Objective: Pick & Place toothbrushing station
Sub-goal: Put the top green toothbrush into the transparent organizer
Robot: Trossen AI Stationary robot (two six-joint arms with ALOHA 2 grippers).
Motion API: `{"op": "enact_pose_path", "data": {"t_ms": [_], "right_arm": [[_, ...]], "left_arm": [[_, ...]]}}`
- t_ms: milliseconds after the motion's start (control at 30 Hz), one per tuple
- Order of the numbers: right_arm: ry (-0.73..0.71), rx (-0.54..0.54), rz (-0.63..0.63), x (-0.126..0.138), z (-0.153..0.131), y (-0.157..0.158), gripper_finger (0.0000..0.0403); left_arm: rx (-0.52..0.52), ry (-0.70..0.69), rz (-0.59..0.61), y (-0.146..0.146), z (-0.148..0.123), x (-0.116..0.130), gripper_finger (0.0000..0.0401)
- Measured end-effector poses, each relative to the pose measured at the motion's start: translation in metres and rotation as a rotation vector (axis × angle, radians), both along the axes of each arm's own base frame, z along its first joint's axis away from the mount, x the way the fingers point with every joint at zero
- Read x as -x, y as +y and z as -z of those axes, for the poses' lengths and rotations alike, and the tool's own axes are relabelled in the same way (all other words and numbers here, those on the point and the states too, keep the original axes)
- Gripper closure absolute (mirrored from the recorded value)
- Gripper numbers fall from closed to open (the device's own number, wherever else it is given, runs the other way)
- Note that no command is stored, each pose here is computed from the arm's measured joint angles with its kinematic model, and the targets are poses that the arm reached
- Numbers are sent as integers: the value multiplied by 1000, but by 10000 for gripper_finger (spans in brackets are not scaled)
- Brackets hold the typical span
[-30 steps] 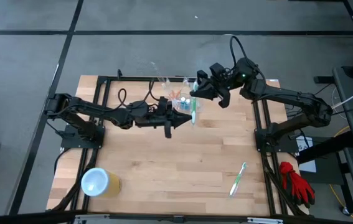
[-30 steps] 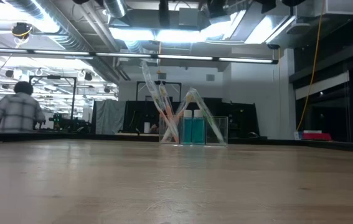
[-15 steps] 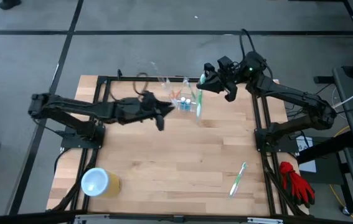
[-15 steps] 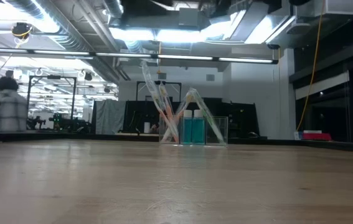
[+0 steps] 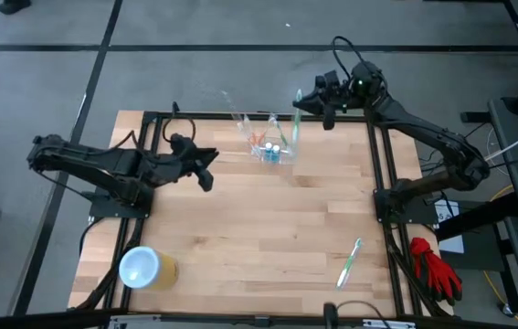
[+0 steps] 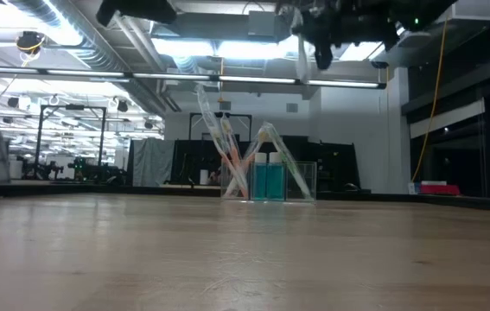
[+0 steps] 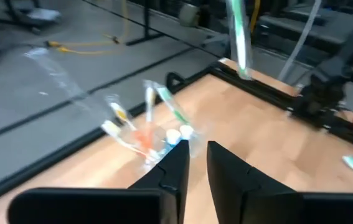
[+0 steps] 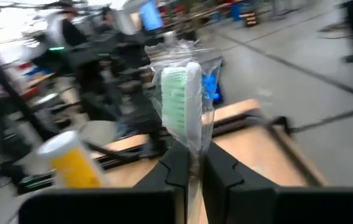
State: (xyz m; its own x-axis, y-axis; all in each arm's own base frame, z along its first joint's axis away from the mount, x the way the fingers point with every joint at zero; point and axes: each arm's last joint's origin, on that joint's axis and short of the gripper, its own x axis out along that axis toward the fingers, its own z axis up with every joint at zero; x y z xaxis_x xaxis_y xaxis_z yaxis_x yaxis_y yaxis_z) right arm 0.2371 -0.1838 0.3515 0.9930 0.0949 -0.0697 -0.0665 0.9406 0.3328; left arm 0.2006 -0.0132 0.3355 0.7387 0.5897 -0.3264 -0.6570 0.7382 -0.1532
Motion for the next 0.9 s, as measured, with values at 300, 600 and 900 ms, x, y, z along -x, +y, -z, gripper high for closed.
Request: {"op": "enact_pose_path", "data": {"t_ms": [300, 600, 900], "right_arm": [[-36, 55, 214, 2, 56, -14, 377], [26, 124, 386, 0, 107, 5, 382], [85, 152, 483, 2, 137, 15, 382]], "left_arm": [[-58, 69, -130, -2, 16, -13, 383], [-39, 119, -190, -2, 28, -15, 398], [12, 134, -176, -1, 29, -9, 398]]}}
